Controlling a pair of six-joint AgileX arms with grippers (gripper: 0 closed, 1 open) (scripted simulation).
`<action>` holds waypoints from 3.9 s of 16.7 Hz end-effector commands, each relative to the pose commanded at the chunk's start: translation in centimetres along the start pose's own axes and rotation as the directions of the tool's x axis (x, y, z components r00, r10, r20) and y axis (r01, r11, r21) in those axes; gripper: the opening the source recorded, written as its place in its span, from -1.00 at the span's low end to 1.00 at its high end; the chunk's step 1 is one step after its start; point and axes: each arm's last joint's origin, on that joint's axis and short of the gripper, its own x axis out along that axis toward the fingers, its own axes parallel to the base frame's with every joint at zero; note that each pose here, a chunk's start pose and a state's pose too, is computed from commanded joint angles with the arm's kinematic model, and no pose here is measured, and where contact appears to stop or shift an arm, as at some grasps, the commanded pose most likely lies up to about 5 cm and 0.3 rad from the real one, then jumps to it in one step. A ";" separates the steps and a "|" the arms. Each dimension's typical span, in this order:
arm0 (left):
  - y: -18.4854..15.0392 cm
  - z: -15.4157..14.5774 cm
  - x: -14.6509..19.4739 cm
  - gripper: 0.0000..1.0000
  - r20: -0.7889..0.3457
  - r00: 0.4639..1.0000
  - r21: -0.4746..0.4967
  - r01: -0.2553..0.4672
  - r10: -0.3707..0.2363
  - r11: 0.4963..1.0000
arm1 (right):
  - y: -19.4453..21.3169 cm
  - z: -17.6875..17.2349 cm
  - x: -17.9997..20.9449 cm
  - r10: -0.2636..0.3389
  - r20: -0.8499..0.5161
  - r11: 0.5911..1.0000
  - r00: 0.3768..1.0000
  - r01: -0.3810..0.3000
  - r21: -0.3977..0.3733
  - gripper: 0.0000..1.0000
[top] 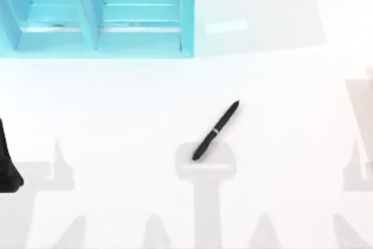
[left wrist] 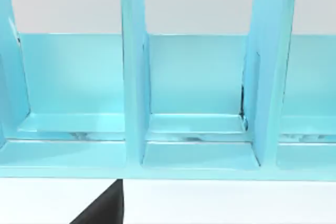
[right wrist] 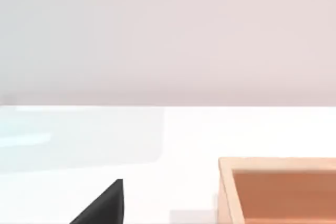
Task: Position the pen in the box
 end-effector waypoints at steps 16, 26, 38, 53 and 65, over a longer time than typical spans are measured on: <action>0.0 0.0 0.0 1.00 0.000 1.000 0.000 0.000 0.000 1.000 | 3.6 11.5 7.0 0.160 -0.622 0.958 0.767 0.032 0.286 1.00; 0.0 0.0 0.0 1.00 0.000 1.000 0.000 0.000 0.000 1.000 | 16.6 12.8 24.1 0.074 -0.981 0.930 0.178 0.344 0.132 1.00; 0.0 0.0 0.0 1.00 0.000 1.000 0.000 0.000 0.000 1.000 | 29.1 3.3 29.6 -0.082 -0.995 0.830 -0.058 0.549 -0.101 1.00; 0.0 0.0 0.0 1.00 0.000 1.000 0.000 0.000 0.000 1.000 | 29.8 -0.4 30.3 -0.088 -0.994 0.816 -0.061 0.567 -0.107 1.00; 0.0 0.0 0.0 1.00 0.000 1.000 0.000 0.000 0.000 1.000 | 28.8 -7.3 29.0 -0.089 -0.994 0.816 -0.062 0.568 -0.108 1.00</action>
